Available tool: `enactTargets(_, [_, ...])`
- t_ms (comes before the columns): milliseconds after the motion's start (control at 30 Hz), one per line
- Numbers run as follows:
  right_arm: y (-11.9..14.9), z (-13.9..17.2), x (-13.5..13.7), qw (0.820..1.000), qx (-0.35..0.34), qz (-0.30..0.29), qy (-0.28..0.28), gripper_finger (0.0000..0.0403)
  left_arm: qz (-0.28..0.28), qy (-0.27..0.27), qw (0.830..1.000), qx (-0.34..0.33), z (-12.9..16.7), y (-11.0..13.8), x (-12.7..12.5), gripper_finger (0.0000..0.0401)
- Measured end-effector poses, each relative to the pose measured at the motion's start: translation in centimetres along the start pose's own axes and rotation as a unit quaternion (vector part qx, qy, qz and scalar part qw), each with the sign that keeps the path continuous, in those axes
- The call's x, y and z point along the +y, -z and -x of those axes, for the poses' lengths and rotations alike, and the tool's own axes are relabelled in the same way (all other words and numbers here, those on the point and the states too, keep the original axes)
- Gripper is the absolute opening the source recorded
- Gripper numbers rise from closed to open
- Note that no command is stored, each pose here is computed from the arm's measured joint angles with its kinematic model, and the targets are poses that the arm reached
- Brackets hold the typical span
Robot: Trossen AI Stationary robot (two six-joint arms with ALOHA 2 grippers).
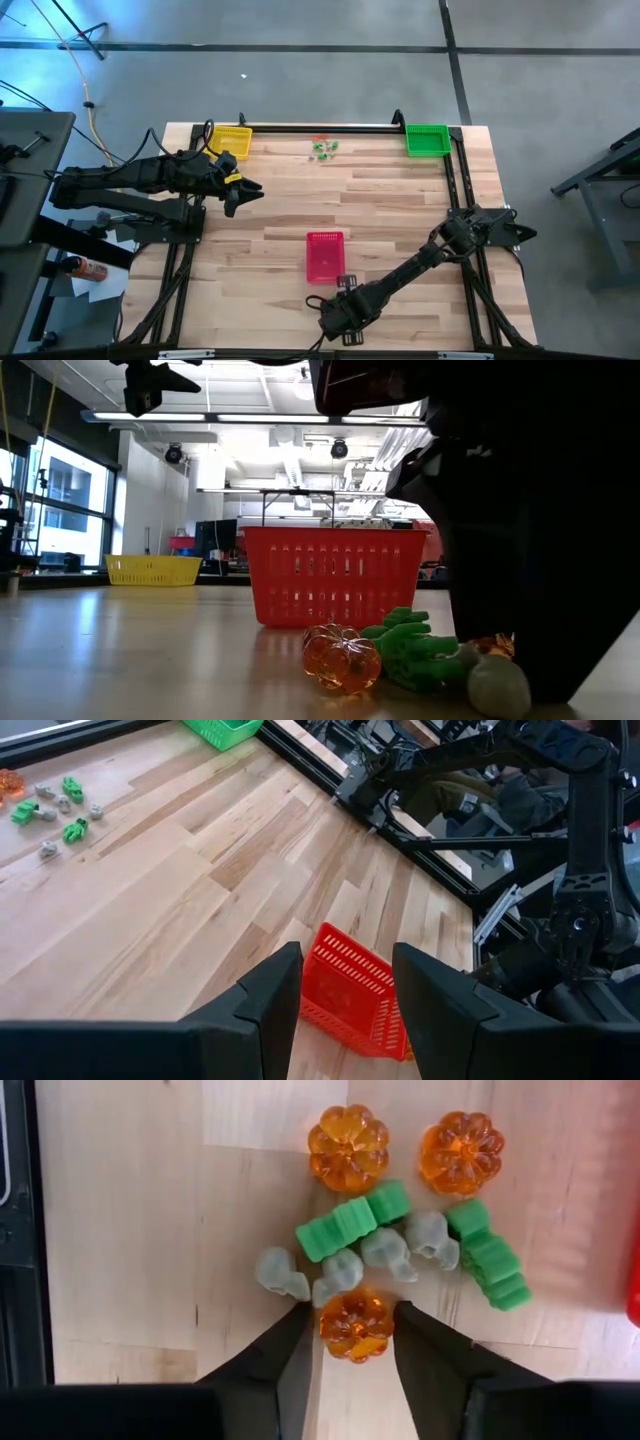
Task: Sort Halloween decoration
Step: Put the orange pumpkin toy into the red bin
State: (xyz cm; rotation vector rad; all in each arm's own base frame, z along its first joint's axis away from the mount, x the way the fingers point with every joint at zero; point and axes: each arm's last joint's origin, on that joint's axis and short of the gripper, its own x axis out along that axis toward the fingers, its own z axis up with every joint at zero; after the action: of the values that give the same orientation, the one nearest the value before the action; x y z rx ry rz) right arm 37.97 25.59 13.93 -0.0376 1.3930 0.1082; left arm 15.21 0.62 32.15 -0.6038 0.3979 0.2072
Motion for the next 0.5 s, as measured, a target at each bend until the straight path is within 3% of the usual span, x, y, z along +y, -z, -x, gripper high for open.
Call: enactTargets(500, [0.2, 1.2, -0.4, 1.000, -0.006, 0.014, 0.026, 0.0101, 0.000, 0.000, 1.000, 0.000, 0.0, 0.0, 0.0, 0.0149])
